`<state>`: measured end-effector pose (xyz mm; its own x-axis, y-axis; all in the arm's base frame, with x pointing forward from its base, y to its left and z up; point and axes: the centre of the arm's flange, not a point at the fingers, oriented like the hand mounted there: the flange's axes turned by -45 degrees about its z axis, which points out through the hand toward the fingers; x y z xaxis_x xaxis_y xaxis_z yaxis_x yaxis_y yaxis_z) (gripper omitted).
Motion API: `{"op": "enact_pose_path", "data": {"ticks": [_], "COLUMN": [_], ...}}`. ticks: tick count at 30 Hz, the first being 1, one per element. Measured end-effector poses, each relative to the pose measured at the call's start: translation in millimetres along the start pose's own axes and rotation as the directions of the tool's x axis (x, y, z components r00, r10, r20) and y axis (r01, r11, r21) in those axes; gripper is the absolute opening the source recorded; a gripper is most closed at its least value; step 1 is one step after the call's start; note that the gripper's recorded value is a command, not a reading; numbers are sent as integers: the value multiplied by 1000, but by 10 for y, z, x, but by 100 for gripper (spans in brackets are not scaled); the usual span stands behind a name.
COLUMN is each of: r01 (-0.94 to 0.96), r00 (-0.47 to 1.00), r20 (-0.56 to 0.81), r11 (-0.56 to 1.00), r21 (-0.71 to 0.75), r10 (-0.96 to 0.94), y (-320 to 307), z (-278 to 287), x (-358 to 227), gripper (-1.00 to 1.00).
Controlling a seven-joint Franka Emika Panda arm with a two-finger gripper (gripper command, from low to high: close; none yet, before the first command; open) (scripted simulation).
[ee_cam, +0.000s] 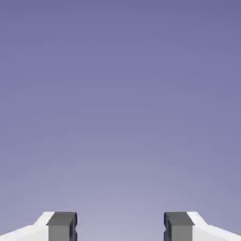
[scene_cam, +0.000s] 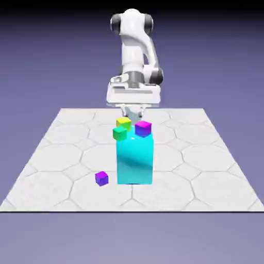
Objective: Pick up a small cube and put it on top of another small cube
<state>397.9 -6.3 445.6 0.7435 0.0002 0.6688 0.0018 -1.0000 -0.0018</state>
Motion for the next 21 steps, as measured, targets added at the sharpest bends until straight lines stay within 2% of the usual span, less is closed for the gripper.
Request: {"op": "enact_pose_path", "data": {"ticks": [4,9,15,21], "r01": [-173,-367,-534,-611], "r00": [962,817,530,175], "r20": [207,429,610,676], "r11": [984,921,790,618], "r21": [-35,-131,-300,-495], "r10": [177,386,590,715], "y": [368,824,1337,1796], "z": [484,1029,1565,1955], "x": [-135,-438,-954,-1577], "gripper": [0,0,0,0]}}
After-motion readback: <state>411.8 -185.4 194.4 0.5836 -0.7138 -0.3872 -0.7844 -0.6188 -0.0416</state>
